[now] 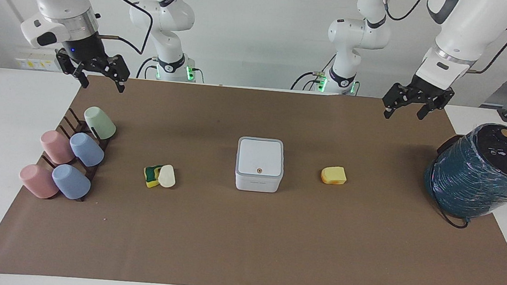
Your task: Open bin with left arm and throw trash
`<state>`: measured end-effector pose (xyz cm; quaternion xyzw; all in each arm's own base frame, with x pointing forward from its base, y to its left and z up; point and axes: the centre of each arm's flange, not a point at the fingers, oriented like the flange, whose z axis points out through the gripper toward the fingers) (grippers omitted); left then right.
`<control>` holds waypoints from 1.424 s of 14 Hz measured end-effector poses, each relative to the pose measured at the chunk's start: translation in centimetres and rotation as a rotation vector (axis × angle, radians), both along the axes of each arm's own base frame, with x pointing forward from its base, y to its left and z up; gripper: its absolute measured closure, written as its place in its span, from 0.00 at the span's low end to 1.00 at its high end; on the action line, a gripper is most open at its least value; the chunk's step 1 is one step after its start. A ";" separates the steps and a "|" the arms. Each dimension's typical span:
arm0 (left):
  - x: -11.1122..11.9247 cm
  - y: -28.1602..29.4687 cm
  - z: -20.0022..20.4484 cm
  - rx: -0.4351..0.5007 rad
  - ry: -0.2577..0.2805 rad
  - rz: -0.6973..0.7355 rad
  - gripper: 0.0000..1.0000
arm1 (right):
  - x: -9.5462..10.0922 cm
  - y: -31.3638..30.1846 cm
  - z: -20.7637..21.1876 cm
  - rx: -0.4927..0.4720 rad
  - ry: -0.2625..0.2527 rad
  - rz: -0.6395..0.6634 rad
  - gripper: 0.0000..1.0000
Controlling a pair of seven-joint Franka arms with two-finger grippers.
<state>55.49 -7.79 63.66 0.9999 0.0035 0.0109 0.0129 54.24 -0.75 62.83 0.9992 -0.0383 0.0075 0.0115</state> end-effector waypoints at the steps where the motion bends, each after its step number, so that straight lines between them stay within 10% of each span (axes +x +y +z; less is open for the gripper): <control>1: 0.0 0.0 0.0 0.000 0.000 0.000 0.00 | 0.0 0.0 0.0 -0.001 0.000 -0.002 0.00; 10: -0.4 -1.4 -0.9 0.003 0.021 -0.025 0.07 | 0.0 0.1 -0.2 0.000 0.003 -0.039 0.00; 14: -2.2 -5.0 -2.7 0.010 0.049 -0.041 0.52 | 0.0 0.2 -0.7 0.000 0.008 -0.039 0.00; 18: -3.6 -9.2 -4.5 -0.005 0.010 -0.004 0.99 | 1.4 1.8 -3.9 0.007 -0.091 -0.007 0.00; 20: -3.7 -10.9 -5.0 -0.028 -0.013 0.045 0.99 | 1.9 4.2 -7.2 0.010 -0.118 0.049 0.00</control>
